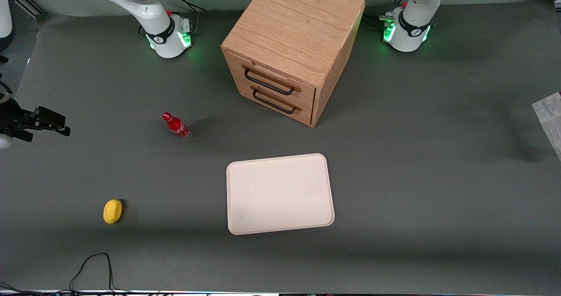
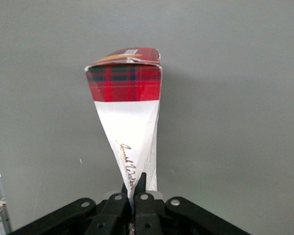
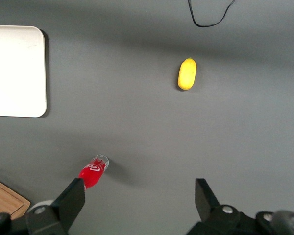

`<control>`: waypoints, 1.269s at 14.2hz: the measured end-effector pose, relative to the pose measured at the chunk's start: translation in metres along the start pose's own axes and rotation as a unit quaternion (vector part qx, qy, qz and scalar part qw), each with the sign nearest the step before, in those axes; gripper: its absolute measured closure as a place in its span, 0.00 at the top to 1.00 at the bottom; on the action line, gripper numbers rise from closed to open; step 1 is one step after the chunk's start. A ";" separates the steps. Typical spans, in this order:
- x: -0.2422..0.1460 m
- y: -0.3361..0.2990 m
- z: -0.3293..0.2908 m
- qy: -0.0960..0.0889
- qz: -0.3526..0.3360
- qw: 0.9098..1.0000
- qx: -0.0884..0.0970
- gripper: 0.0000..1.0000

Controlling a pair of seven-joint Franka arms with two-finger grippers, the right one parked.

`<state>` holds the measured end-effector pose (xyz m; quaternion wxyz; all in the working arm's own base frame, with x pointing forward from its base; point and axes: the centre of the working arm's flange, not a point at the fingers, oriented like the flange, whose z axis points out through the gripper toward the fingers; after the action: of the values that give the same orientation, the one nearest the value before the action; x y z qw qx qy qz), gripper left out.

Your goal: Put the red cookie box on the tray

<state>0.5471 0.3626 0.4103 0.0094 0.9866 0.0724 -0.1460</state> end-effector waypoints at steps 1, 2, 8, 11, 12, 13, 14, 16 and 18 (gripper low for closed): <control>-0.013 0.026 -0.032 -0.008 0.006 1.000 0.005 0.03; -0.028 0.053 -0.064 -0.015 0.011 1.000 0.010 0.03; -0.059 0.196 -0.151 -0.024 0.056 0.998 0.035 0.03; -0.053 0.278 -0.151 -0.016 0.059 0.998 0.013 0.03; -0.053 0.312 -0.151 -0.012 0.059 0.998 0.009 0.03; -0.054 0.350 -0.151 -0.005 0.056 0.998 0.009 0.03; -0.054 0.391 -0.148 0.004 0.053 0.999 0.010 0.03; -0.053 0.470 -0.133 0.022 0.049 0.999 0.010 0.03; -0.044 0.542 -0.103 0.035 0.037 0.999 0.004 0.03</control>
<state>0.6136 -0.1760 0.5206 0.0081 0.9931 0.0352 -0.1117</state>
